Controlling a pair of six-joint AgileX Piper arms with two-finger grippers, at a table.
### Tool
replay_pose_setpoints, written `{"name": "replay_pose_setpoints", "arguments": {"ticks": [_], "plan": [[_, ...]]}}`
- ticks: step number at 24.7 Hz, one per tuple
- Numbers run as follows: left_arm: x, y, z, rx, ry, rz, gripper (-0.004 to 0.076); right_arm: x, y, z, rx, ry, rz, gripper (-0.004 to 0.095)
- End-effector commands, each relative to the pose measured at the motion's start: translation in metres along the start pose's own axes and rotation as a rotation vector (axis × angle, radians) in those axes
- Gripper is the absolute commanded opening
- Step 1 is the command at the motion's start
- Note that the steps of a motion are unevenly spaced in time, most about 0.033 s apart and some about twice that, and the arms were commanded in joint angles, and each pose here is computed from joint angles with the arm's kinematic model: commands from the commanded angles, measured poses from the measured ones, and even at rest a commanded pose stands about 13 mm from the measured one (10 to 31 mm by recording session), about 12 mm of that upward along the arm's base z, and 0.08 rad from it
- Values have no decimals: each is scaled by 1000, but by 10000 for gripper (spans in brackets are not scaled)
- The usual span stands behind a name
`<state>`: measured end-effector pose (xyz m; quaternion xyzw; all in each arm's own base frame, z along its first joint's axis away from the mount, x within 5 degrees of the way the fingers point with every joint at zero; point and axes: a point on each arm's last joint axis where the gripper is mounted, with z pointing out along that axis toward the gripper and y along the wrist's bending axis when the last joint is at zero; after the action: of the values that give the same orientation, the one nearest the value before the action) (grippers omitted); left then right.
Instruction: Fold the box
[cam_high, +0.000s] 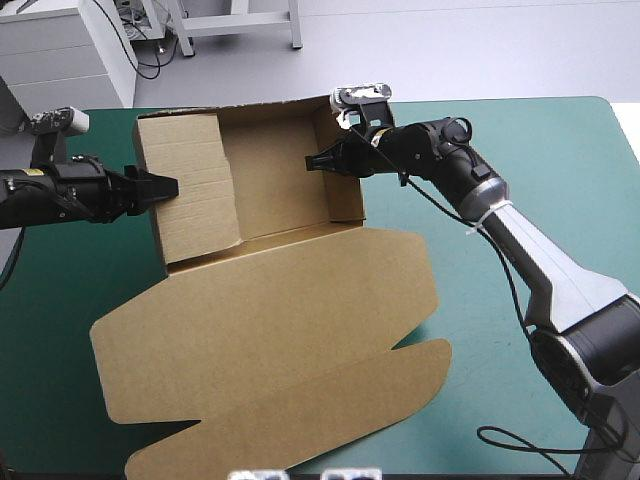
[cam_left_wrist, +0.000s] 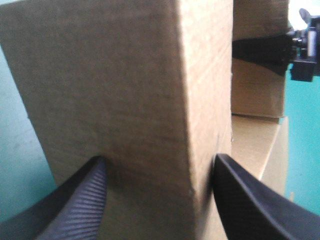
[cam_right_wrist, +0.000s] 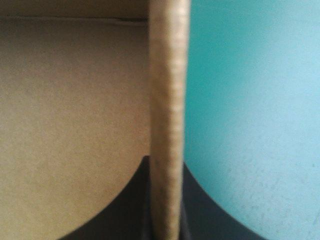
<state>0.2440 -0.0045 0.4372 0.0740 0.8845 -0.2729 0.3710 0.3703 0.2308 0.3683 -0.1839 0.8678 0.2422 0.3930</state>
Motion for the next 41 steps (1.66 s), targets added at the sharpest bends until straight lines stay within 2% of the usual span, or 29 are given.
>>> {"name": "replay_pose_setpoints", "arguments": {"ticks": [1, 7, 11, 20, 25, 28, 35, 38, 41], "plan": [[2, -15, -7, -24, 18, -1, 432, -20, 26, -30, -47, -141, 0, 1], [2, -21, 9, -144, 39, 18, 377, -17, 35, -28, -45, -137, -9, 1], [2, -22, 17, -231, 43, 29, 368, -15, 40, -28, -54, -128, -9, 1], [-3, -1, 52, -267, 104, -100, 347, -8, 37, -29, -19, -49, -45, 1], [-4, 7, 62, -332, 121, -67, 180, -11, 38, -39, -10, -61, -48, 1], [-5, -5, 69, -302, 99, -8, -2, -8, 35, -42, 32, 4, -77, 1], [-7, -34, 89, -239, 41, 110, -7, 2, 25, -44, 140, 124, -85, 1], [-3, -38, 105, -248, 87, 150, -8, 8, 22, -44, 175, 188, -84, 1], [8, -33, 129, -309, 215, 156, -7, 16, 17, -42, 215, 268, -57, 0]]}}
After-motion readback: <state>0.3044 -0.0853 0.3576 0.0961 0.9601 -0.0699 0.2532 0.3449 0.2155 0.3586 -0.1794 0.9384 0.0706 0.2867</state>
